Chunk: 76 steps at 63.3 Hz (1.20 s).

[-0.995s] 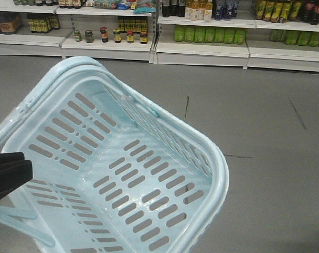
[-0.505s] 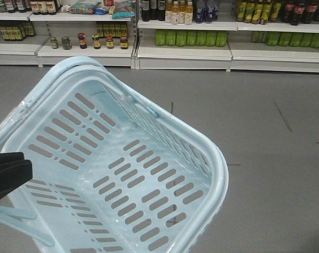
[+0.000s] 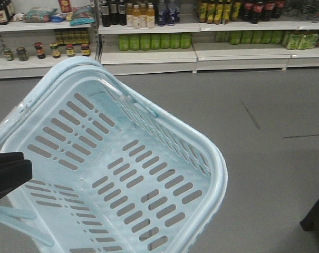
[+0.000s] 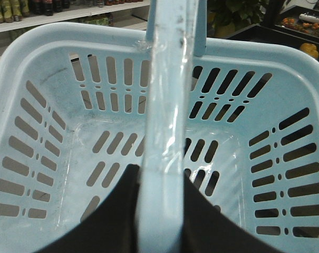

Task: Pick three apples into basket with both arms
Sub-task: 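Drive the base across the aisle carrying the basket in the left gripper, then turn the base toward the apple and orange table holding the basket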

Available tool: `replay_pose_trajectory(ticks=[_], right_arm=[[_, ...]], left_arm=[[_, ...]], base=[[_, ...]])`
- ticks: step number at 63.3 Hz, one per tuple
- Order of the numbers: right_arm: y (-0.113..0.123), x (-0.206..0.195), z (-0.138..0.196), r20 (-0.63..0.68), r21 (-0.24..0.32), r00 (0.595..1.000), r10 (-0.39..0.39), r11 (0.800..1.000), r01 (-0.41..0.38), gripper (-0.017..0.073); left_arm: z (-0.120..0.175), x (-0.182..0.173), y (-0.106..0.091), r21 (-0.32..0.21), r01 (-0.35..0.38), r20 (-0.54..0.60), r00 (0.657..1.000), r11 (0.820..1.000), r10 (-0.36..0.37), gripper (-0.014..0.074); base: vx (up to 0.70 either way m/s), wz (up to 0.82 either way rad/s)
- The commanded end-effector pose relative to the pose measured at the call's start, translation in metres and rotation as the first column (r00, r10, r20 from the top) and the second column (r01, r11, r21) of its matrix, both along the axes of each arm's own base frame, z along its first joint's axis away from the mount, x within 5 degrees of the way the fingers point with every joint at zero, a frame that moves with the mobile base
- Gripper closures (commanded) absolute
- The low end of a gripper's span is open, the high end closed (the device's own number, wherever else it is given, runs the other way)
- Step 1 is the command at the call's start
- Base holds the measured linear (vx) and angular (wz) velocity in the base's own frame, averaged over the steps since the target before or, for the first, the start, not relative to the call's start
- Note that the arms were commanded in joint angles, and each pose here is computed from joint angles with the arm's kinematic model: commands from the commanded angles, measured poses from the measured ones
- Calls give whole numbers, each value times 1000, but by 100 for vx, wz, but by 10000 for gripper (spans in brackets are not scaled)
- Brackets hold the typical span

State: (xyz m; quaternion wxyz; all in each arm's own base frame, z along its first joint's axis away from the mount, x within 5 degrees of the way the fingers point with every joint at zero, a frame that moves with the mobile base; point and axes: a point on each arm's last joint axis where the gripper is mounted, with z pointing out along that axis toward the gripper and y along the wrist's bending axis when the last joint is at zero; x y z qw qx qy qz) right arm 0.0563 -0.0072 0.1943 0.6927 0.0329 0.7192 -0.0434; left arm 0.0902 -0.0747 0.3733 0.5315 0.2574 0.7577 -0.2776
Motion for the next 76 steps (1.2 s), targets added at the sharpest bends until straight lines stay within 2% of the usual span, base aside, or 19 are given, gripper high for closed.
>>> replay_pose_trajectory(ticks=[1,76], right_arm=[[1,0,3,67,-26,998,14,1000,-12,564],[1,0,3,67,-26,998,14,1000,-12,564]], left_arm=[[16,1,1,-99,-37,51,998,994,42,600],[16,1,1,-99,-37,51,998,994,42,600]], base=[[16,-41],[12,-45]])
